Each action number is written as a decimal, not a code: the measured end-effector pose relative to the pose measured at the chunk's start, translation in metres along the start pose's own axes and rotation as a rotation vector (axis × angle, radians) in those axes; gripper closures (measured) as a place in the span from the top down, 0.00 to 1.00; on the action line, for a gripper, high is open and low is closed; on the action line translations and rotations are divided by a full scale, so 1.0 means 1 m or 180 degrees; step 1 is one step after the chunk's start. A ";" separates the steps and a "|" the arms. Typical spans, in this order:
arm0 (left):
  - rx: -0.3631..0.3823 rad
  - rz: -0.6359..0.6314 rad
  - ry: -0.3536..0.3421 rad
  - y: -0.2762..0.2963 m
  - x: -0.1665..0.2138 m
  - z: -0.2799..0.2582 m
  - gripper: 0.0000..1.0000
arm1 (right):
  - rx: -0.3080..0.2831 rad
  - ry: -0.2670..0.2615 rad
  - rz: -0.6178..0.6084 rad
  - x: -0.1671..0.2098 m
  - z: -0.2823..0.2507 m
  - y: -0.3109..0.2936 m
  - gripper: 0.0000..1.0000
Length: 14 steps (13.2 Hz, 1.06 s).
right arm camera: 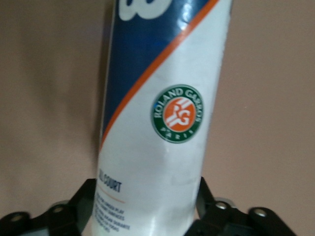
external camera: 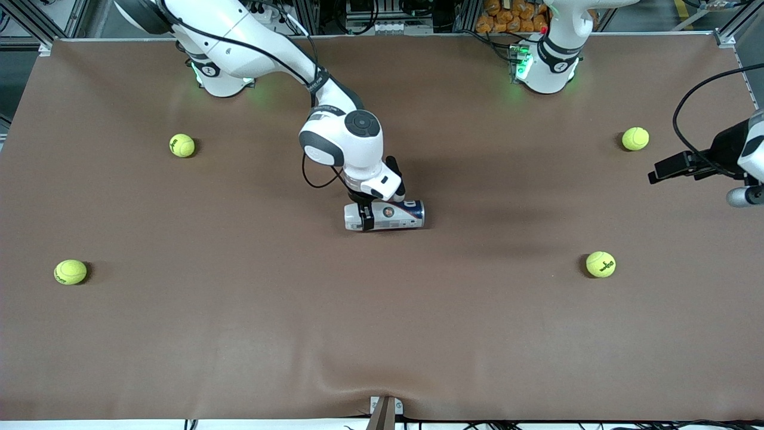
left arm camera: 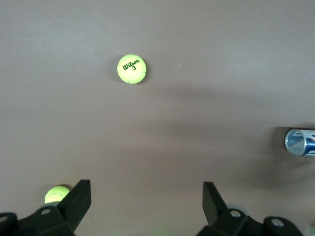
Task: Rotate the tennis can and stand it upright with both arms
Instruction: 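Lower the can lying on the table and open the right gripper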
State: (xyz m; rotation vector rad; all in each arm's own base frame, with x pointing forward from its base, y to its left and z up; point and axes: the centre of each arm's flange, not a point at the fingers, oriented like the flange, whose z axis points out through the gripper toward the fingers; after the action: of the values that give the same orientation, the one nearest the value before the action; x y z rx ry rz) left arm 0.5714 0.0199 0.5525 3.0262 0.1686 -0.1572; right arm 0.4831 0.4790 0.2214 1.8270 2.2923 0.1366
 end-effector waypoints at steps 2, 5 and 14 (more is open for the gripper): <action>-0.0055 0.0019 -0.0032 0.006 0.002 0.005 1.00 | -0.0020 0.0011 0.0013 0.000 -0.002 0.004 1.00; -0.0086 0.0033 -0.0066 0.010 0.004 0.010 1.00 | -0.0013 0.0065 0.0096 0.001 -0.008 0.010 1.00; -0.0755 -0.0080 -0.0260 0.023 0.016 0.035 1.00 | 0.0068 -0.0240 0.0957 -0.077 -0.178 0.118 1.00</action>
State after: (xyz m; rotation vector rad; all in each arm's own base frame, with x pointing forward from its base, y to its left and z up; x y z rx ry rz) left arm 0.5864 -0.0051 0.5184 2.7773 0.2027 -0.2440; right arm 0.5725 0.4411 0.4264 2.1389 1.9647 0.0868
